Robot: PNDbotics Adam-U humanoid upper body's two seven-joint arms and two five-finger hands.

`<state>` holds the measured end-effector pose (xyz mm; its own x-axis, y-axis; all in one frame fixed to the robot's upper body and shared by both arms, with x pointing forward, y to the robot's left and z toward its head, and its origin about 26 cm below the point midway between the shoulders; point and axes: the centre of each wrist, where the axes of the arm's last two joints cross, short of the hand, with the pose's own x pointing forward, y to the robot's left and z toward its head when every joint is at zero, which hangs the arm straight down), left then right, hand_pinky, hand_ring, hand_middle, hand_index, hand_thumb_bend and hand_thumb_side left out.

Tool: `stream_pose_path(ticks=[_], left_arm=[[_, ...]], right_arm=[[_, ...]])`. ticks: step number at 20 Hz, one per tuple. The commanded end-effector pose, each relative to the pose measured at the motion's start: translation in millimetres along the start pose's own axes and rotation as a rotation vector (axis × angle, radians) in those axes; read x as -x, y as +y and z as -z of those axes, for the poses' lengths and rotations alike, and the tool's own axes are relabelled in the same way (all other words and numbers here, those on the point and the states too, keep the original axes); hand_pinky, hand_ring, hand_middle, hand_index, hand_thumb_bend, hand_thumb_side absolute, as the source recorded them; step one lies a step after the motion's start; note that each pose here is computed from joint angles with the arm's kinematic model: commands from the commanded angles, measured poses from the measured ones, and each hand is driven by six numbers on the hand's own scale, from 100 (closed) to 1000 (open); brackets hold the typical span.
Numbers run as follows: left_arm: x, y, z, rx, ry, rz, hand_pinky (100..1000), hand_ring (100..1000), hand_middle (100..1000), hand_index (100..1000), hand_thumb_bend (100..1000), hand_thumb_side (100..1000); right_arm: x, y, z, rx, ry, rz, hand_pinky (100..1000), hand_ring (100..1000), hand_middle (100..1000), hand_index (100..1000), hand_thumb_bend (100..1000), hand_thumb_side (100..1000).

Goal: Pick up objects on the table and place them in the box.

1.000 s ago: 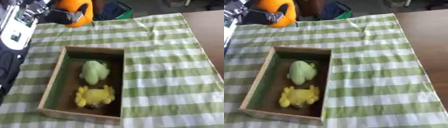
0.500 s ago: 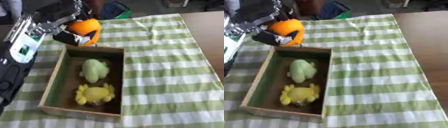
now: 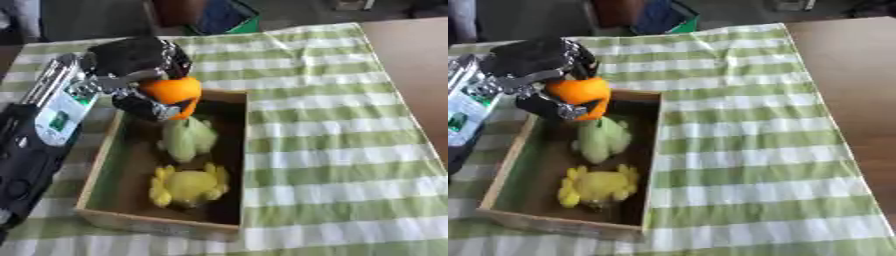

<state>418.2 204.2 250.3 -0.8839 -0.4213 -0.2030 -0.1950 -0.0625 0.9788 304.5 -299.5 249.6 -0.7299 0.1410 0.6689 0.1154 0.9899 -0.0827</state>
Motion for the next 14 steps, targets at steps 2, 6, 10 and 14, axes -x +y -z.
stream_pose_path(ticks=[2, 6, 10, 14], left_arm=[[-2.0, -5.4, 2.4, 0.065, -0.017, 0.01, 253, 478, 505, 277, 100, 259], [-2.9, -17.0, 2.7, 0.147, -0.024, 0.014, 288, 510, 540, 434, 100, 246], [-2.3, -16.7, 1.0, 0.189, -0.023, 0.044, 360, 578, 622, 630, 100, 258], [-6.6, 3.5, -0.3, 0.147, -0.032, 0.135, 414, 623, 677, 731, 305, 767]], right_arm=[[-9.2, -3.4, 4.3, -0.006, -0.034, -0.023, 728, 718, 556, 822, 100, 849], [-9.4, -3.2, 4.7, -0.008, -0.035, -0.023, 728, 717, 554, 822, 100, 850], [-9.1, -3.3, 4.3, -0.009, -0.032, -0.025, 727, 717, 553, 822, 100, 848], [-8.9, -3.0, 4.0, -0.011, -0.028, -0.025, 727, 716, 551, 821, 100, 845]])
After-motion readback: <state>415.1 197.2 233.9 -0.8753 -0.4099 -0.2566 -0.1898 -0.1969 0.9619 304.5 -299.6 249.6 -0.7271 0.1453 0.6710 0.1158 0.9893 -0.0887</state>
